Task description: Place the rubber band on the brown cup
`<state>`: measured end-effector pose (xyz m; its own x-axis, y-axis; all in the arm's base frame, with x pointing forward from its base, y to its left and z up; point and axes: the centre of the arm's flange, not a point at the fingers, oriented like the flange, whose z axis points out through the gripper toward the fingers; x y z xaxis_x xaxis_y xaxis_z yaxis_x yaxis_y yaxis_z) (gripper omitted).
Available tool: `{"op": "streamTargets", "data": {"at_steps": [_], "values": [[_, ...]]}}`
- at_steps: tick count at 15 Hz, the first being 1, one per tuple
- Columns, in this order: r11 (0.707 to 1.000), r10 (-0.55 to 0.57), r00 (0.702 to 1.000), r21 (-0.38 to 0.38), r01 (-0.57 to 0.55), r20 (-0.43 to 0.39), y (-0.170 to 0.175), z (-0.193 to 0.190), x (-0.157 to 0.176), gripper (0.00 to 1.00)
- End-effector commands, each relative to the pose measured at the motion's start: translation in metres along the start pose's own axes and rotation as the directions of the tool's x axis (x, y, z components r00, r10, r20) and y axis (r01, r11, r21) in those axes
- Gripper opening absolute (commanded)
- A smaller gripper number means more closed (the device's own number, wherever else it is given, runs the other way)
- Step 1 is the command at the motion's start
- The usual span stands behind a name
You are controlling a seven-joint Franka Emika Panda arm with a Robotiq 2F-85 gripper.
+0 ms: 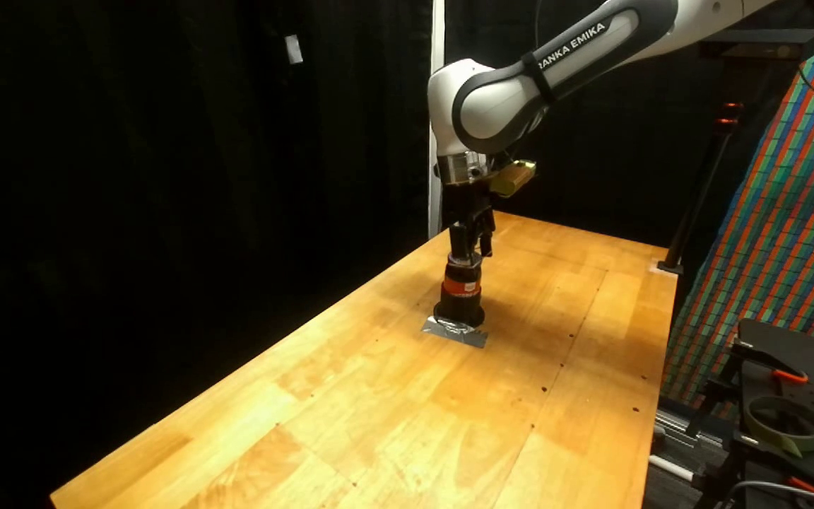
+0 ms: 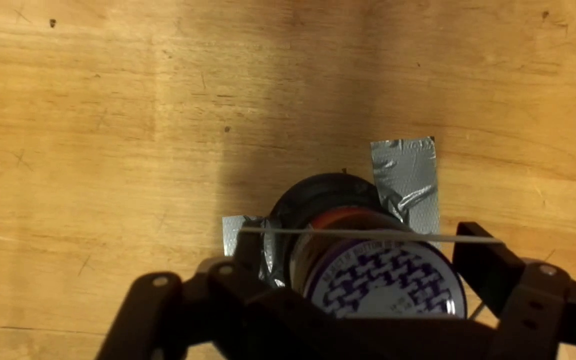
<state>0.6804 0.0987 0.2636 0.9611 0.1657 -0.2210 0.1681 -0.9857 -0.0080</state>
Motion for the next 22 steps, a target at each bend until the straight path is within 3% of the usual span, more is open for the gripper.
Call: {"op": "streamTargets", "data": {"at_steps": [1, 10, 11, 12, 15, 20, 22], "values": [[0.998, -0.036, 0.999, 0.046, 0.035, 0.033, 0.005, 0.003, -0.028, 1.00], [0.997, -0.081, 0.997, 0.013, 0.081, 0.014, -0.013, 0.034, -0.061, 1.00], [0.997, -0.075, 0.997, -0.001, 0.075, -0.008, -0.014, 0.036, -0.066, 0.75], [0.998, -0.068, 0.997, -0.008, 0.067, -0.037, -0.014, 0.036, -0.071, 0.74], [0.999, -0.048, 0.985, -0.010, 0.047, -0.165, -0.011, 0.034, -0.089, 0.49], [1.000, -0.030, 0.934, -0.005, 0.030, -0.357, -0.009, 0.028, -0.125, 0.11], [1.000, -0.006, 0.896, 0.004, 0.009, -0.444, -0.012, 0.030, -0.135, 0.08]]}}
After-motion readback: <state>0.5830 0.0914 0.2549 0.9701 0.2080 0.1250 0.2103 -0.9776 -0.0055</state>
